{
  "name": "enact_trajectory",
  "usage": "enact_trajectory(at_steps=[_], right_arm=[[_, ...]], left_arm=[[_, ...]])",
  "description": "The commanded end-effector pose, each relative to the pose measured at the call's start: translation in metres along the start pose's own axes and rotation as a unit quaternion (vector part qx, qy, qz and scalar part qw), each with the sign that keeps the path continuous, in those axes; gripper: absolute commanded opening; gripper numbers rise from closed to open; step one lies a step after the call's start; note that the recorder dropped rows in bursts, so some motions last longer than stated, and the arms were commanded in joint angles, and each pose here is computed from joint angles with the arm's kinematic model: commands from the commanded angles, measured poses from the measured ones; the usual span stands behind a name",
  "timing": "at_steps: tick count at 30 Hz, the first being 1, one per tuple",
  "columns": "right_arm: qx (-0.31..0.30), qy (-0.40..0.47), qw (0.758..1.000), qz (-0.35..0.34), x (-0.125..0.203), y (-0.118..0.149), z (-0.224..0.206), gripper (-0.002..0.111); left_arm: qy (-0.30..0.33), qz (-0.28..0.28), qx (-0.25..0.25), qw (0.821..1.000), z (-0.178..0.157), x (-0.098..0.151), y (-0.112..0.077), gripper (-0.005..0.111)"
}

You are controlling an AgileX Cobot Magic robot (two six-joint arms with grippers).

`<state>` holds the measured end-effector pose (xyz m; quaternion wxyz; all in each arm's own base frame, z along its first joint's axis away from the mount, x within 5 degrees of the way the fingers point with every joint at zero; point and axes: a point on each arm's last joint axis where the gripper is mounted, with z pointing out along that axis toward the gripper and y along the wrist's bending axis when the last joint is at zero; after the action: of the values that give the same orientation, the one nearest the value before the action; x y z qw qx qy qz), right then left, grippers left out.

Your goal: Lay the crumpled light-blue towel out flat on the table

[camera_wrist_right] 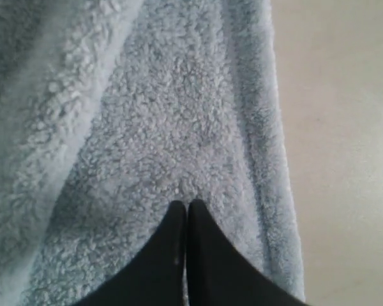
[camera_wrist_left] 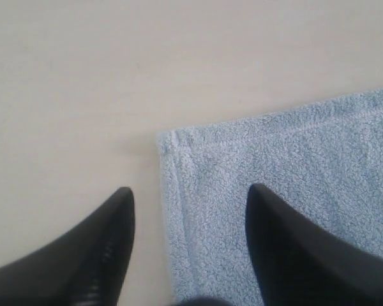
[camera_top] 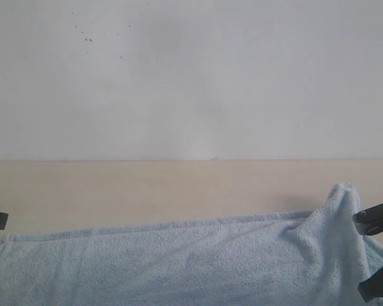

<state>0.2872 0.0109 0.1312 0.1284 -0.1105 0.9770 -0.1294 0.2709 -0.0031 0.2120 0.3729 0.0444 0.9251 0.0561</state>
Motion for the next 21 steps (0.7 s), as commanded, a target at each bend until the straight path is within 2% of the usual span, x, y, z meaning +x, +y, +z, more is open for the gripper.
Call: enact_trajectory(at_steps=[1, 8, 15, 19, 21], right_arm=[[-0.004, 0.028, 1.000, -0.001, 0.006, 0.002, 0.011, 0.000], [-0.004, 0.128, 0.991, -0.022, 0.053, 0.011, 0.027, 0.000], [0.034, 0.200, 0.979, 0.018, 0.074, 0.005, 0.017, 0.000], [0.029, 0.177, 0.984, 0.025, 0.076, 0.004, 0.009, 0.000], [0.017, 0.128, 0.991, 0.030, 0.069, 0.004, 0.002, 0.000]], left_arm=[[-0.006, -0.013, 0.003, 1.000, -0.001, 0.000, 0.000, 0.050], [-0.004, -0.014, 0.003, 1.000, -0.001, 0.000, 0.000, 0.050], [-0.006, -0.023, 0.005, 1.000, -0.001, 0.000, 0.000, 0.050], [-0.007, -0.024, 0.006, 1.000, -0.001, 0.000, 0.000, 0.050], [-0.007, -0.024, 0.006, 1.000, -0.001, 0.000, 0.000, 0.050]])
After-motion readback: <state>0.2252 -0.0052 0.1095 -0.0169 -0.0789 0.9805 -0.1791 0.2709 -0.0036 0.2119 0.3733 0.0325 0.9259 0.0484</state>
